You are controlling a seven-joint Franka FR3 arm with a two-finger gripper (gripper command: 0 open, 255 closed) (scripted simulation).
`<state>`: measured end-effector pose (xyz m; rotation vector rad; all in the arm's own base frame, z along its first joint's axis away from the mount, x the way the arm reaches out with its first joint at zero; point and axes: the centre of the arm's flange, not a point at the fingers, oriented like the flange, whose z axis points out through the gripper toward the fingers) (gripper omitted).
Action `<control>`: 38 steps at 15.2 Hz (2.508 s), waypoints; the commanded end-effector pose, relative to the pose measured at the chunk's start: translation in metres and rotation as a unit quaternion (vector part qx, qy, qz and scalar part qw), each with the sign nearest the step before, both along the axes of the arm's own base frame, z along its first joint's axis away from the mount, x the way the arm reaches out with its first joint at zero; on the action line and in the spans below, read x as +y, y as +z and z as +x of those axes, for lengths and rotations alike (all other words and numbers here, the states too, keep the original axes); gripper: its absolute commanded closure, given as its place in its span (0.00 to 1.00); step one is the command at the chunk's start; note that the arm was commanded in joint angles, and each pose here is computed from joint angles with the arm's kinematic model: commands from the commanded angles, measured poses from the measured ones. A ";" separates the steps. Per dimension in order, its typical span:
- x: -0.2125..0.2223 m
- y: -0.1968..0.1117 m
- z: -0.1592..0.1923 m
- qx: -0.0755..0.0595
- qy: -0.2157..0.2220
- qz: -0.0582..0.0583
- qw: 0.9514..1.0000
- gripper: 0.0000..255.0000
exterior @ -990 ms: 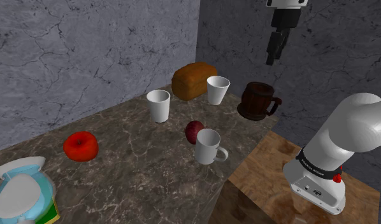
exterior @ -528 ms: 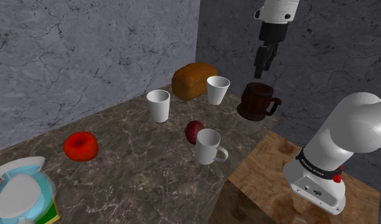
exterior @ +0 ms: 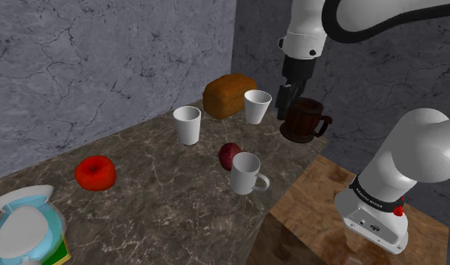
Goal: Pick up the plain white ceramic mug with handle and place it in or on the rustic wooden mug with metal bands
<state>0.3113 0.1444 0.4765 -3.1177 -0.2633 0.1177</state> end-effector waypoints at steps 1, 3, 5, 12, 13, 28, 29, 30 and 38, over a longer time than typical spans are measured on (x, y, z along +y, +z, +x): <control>0.023 -0.015 -0.002 -0.004 0.001 0.000 1.000 0.00; 0.045 -0.029 -0.002 -0.007 0.002 -0.001 1.000 0.00; 0.068 -0.044 -0.002 -0.010 0.004 -0.002 1.000 0.00; 0.132 -0.091 -0.003 -0.019 0.008 -0.005 1.000 0.00; 0.132 -0.097 -0.003 -0.019 0.008 -0.005 1.000 0.00; 0.132 -0.126 -0.004 -0.019 0.008 -0.005 1.000 1.00; 0.132 -0.126 -0.004 -0.019 0.008 -0.005 1.000 1.00; 0.132 -0.126 -0.004 -0.019 0.008 -0.005 1.000 1.00; 0.132 -0.115 -0.004 -0.019 0.008 -0.005 1.000 1.00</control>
